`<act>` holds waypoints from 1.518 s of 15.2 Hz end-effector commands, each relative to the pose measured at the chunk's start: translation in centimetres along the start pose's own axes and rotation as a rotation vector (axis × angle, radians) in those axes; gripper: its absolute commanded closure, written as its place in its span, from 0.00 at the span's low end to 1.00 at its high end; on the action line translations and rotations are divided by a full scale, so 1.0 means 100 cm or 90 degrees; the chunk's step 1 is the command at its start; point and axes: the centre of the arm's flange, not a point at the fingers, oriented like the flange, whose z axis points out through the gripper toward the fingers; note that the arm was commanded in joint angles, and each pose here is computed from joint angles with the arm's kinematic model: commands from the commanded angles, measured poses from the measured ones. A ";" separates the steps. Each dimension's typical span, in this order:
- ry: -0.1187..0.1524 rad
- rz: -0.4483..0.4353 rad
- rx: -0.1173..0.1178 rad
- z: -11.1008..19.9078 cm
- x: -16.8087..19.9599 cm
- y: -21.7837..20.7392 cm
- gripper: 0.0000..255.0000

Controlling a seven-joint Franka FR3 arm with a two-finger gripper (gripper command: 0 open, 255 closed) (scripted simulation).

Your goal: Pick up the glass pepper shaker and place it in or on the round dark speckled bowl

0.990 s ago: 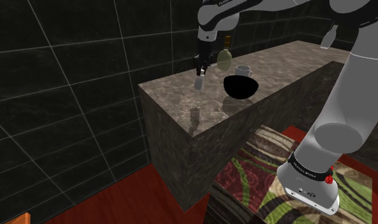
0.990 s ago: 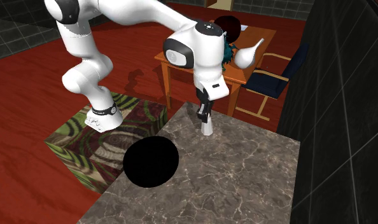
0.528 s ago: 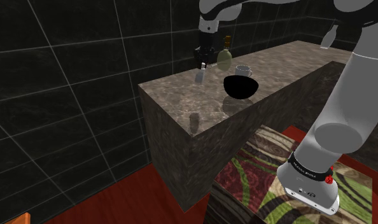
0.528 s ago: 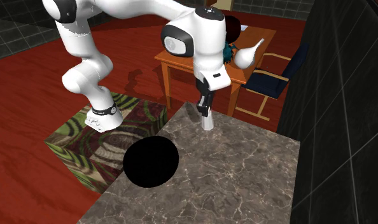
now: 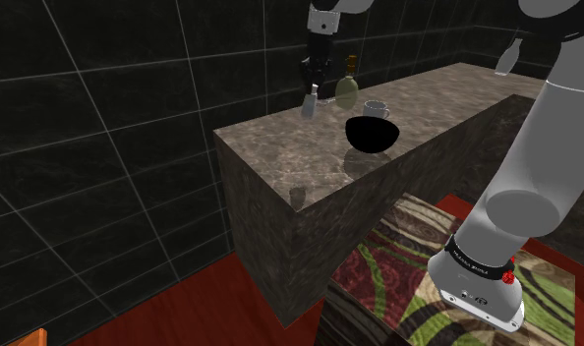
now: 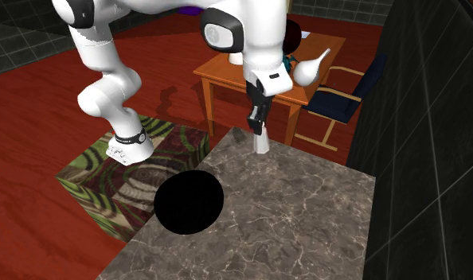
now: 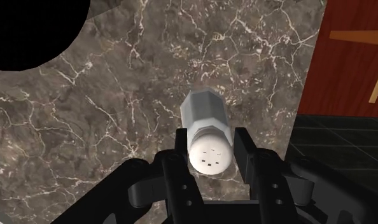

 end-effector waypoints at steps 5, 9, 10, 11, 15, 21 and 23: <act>0.000 0.000 0.000 -0.024 -0.021 0.031 1.00; 0.000 0.000 0.000 -0.037 -0.049 0.075 1.00; 0.000 0.000 0.000 -0.040 -0.055 0.085 1.00; 0.000 0.000 0.000 -0.043 -0.062 0.096 1.00; 0.000 0.000 0.000 -0.056 -0.090 0.139 1.00; 0.000 0.000 0.000 -0.077 -0.133 0.207 1.00; 0.000 0.000 0.000 -0.066 -0.133 0.208 1.00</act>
